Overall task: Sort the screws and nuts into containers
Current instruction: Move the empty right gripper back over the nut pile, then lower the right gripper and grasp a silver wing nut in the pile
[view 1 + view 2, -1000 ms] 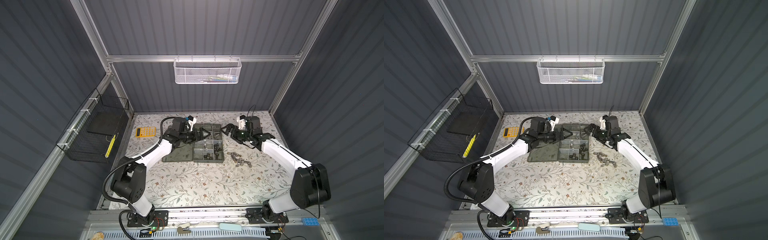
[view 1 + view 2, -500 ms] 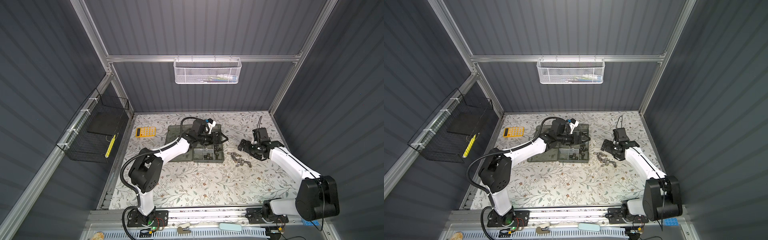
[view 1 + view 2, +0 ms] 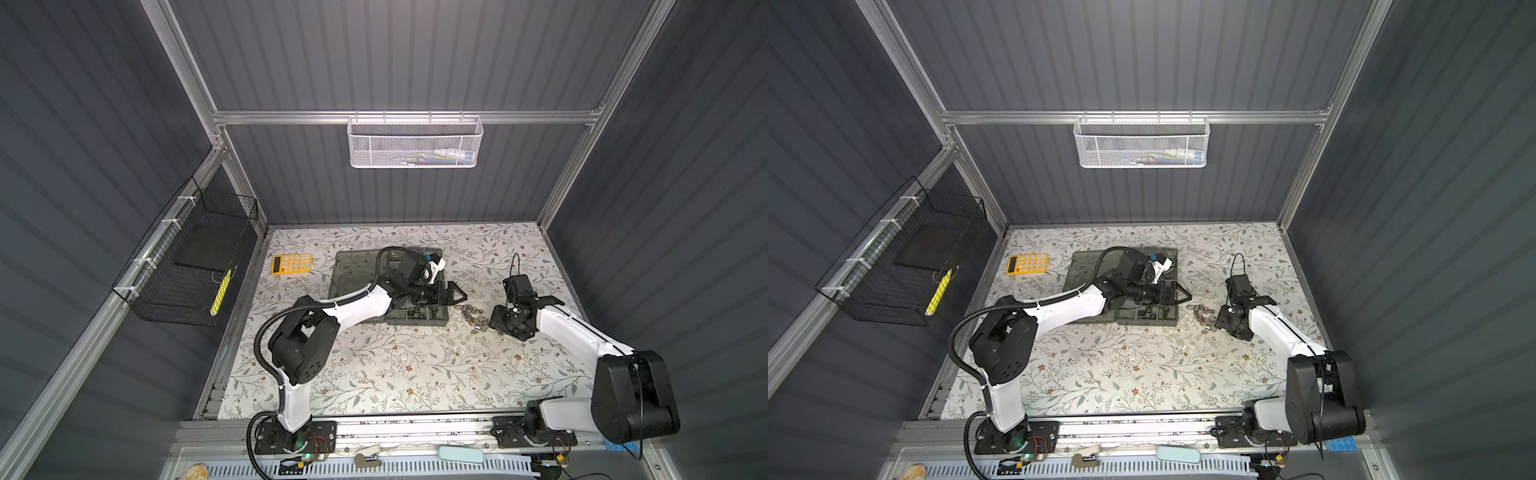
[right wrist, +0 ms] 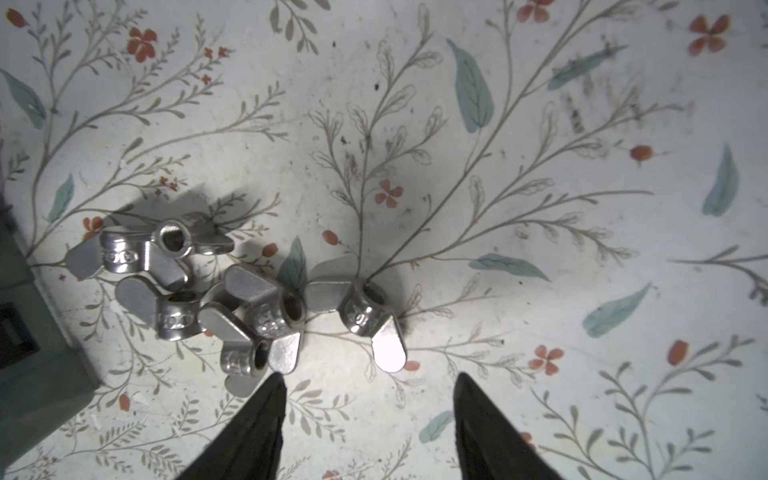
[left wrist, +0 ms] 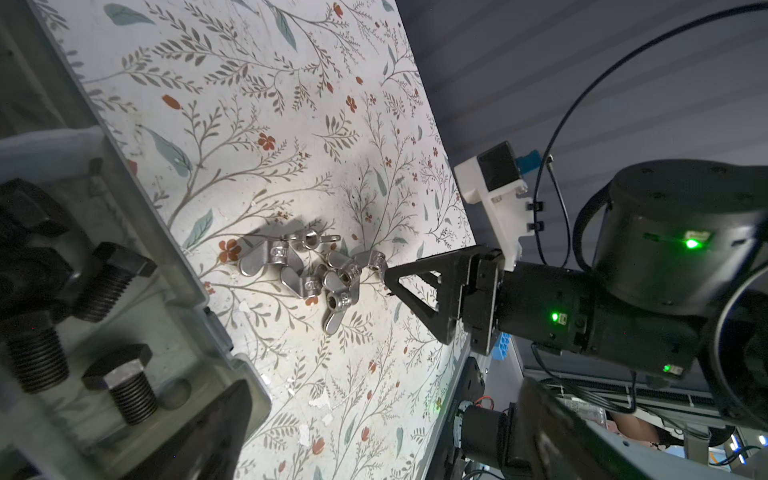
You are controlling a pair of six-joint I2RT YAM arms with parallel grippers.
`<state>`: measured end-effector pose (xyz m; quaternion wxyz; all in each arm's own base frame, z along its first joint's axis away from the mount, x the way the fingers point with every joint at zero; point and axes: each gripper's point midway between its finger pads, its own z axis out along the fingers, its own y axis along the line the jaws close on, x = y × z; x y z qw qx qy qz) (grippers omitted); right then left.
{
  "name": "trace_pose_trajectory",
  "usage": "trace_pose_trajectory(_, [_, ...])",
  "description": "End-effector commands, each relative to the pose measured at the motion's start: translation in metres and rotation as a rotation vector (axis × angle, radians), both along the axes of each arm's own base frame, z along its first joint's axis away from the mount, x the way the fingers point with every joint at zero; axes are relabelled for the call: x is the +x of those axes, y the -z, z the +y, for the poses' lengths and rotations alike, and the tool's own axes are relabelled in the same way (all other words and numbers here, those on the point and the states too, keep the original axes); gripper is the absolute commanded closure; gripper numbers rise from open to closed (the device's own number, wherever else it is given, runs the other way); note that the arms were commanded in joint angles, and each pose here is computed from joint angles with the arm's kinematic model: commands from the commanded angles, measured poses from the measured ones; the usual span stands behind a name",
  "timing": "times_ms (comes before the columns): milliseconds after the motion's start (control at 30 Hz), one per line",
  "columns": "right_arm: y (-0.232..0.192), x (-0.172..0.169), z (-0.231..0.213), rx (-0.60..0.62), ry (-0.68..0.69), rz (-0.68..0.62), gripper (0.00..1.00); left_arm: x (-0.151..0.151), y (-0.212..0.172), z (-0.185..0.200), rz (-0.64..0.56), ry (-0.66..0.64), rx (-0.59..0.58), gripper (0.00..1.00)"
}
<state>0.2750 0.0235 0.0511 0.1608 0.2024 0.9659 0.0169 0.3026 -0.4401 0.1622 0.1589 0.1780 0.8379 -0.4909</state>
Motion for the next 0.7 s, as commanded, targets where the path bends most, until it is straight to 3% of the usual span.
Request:
trace_pose_trajectory(0, [0.006, -0.006, -0.006, -0.017, 0.008, 0.035, 0.38, -0.002, -0.022, 0.001, -0.054, 0.017, -0.028, 0.00])
trace_pose_trajectory(133, [0.010, -0.002, -0.008, -0.020, -0.011, 0.082, 0.41, -0.003, -0.024, 0.004, -0.074, 0.015, -0.023, 0.00])
trace_pose_trajectory(367, [0.020, 0.002, -0.023, -0.139, -0.063, 0.208, 0.47, -0.004, -0.027, 0.005, -0.084, 0.019, -0.020, 0.00])
trace_pose_trajectory(667, [0.029, 0.004, -0.011, -0.111, -0.112, 0.236, 0.57, -0.002, -0.020, 0.004, -0.080, 0.023, -0.001, 0.00])
